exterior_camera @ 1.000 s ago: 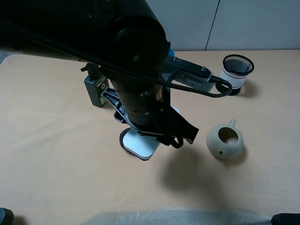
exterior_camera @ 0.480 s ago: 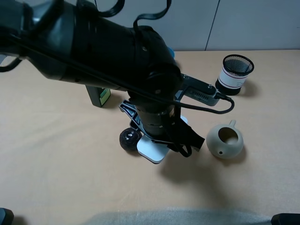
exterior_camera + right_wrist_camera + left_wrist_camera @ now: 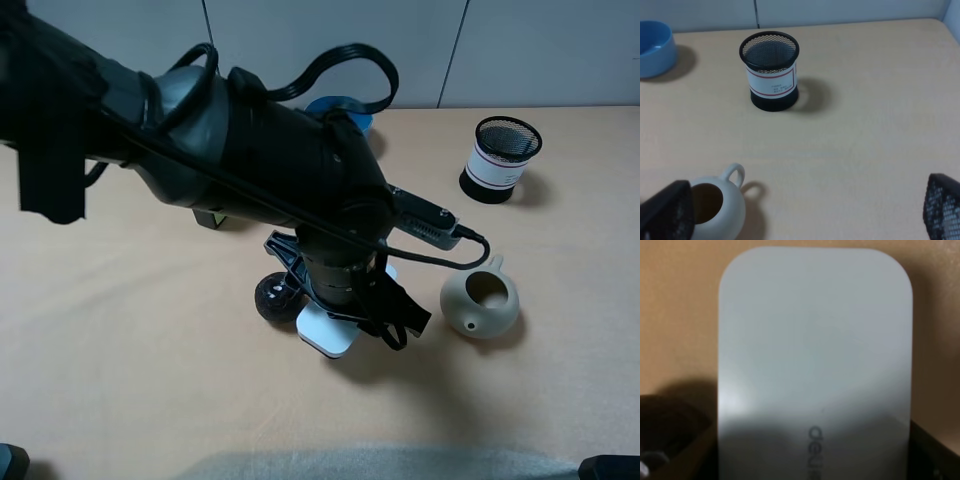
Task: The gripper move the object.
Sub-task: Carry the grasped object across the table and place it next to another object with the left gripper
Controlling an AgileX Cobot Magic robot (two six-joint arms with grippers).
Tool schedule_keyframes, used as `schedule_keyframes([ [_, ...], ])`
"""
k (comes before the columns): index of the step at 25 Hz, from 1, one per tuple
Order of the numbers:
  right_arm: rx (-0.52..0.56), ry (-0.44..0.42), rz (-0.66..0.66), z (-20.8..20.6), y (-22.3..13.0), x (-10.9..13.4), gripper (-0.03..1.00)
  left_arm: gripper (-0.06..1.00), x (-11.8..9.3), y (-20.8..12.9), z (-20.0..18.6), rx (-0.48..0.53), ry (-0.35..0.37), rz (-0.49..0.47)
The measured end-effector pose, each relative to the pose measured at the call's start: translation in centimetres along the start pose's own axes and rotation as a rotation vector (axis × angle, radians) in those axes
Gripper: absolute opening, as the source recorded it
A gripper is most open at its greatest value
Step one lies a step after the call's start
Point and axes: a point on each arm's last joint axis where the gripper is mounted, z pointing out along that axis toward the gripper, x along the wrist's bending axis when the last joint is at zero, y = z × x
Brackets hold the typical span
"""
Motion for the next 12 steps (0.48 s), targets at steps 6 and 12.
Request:
schedule_keyframes([
  [6, 0.0, 0.0, 0.0, 0.0, 0.0, 0.0, 0.69, 0.63, 0.03, -0.28, 0.81, 0.019, 0.011, 0.0],
  [12, 0.0, 0.0, 0.0, 0.0, 0.0, 0.0, 0.69, 0.63, 0.03, -0.27, 0.81, 0.019, 0.011, -0.002],
])
